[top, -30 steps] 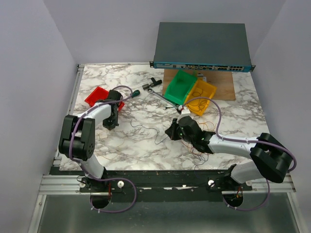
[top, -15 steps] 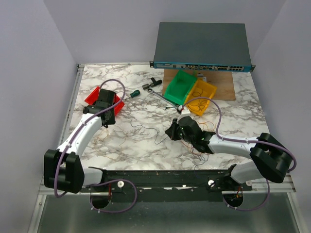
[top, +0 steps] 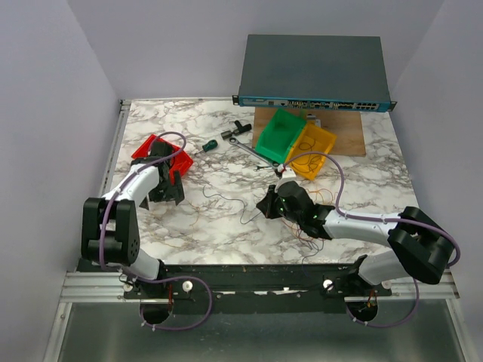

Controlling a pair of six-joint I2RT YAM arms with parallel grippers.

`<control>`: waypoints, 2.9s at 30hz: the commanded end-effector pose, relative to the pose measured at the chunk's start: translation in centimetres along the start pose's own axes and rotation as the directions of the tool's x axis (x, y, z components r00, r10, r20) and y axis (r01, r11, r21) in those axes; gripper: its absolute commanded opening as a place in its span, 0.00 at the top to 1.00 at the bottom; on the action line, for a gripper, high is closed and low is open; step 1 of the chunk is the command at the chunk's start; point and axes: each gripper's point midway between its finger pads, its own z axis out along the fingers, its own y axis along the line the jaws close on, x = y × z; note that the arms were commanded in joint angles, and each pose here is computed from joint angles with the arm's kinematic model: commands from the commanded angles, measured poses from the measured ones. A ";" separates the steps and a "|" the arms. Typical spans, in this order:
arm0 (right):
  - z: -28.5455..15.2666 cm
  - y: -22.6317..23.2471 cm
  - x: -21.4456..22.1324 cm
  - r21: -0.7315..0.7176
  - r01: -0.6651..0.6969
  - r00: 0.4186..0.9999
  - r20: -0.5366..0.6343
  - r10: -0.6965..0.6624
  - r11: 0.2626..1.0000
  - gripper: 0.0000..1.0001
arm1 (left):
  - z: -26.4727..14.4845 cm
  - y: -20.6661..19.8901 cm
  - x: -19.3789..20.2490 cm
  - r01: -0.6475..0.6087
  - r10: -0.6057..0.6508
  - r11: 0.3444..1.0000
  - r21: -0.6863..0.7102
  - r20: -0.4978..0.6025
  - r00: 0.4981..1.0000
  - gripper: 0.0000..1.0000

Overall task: Untangle the cables
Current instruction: Pick up the cable at the center of the board.

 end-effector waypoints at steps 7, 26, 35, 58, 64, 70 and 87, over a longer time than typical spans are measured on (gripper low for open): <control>-0.7 0.7 -0.4 -0.038 -0.009 1.000 0.027 0.010 0.999 0.99 | 3.1 -4.3 0.5 0.057 -0.042 0.970 0.238 -0.069 0.997 0.15; -0.5 0.3 -0.4 -0.021 -0.008 0.999 0.040 0.009 1.000 0.99 | -2.8 -5.1 -2.9 0.067 -0.185 0.900 0.431 0.236 0.954 1.00; -0.4 0.2 -0.4 -0.022 -0.008 0.999 0.041 0.009 1.000 0.99 | -5.8 -6.9 -4.1 0.070 -0.285 0.819 0.570 0.298 0.911 1.00; -0.5 0.5 -0.3 -0.040 -0.009 0.999 0.039 0.011 0.999 0.99 | -1.1 -7.1 -3.4 0.159 -0.281 0.899 0.408 0.260 0.924 0.50; -0.5 0.5 -0.3 -0.040 -0.009 0.999 0.040 0.011 0.999 0.99 | -0.8 -6.4 -2.4 0.187 -0.289 0.908 0.376 0.237 0.928 0.32; -0.5 0.4 -0.4 -0.037 -0.010 0.999 0.042 0.012 0.999 0.99 | 0.5 -7.5 -2.3 0.200 -0.284 0.904 0.379 0.180 0.942 0.34; -1.0 0.2 -0.9 -0.027 -0.012 0.997 0.070 0.014 1.000 0.99 | 0.6 -9.0 -3.3 0.122 -0.175 0.945 0.303 0.154 0.972 1.00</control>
